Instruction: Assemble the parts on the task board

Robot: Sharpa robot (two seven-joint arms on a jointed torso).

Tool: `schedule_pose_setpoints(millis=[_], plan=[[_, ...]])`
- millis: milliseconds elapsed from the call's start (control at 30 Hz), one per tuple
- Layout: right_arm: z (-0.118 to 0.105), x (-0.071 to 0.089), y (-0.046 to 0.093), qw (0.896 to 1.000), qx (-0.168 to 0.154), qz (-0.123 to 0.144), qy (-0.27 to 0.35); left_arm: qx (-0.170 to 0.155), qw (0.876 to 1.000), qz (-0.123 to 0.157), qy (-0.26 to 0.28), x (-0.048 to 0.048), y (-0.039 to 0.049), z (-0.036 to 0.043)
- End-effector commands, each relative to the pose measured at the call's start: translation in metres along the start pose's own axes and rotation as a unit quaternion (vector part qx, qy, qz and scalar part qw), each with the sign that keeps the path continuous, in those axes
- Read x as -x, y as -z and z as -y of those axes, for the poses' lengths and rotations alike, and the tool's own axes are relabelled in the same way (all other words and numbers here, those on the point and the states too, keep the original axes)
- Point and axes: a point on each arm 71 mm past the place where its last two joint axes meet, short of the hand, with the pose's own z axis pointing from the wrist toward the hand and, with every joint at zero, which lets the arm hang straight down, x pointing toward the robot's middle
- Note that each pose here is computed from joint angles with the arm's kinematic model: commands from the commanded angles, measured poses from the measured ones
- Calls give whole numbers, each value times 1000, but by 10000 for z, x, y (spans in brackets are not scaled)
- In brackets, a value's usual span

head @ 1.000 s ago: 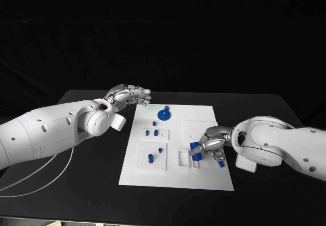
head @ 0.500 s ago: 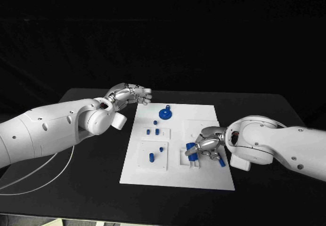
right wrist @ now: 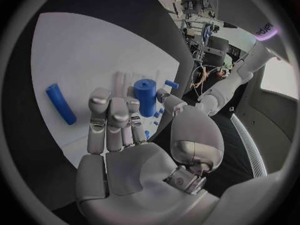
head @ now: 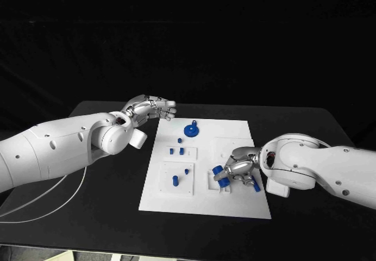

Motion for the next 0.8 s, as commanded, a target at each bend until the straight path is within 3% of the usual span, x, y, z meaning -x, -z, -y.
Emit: schedule_pose_setpoints(millis=[33, 267, 800], plan=[[29, -57, -17, 1000, -11, -22, 16, -4, 1000, -9, 2, -20, -1, 12], [24, -84, -35, 999, -11, -27, 15, -3, 1000, -9, 2, -15, 3, 12], [-47, -101, -130, 999, -9, -8, 34, -2, 1000, -9, 2, -11, 6, 10]])
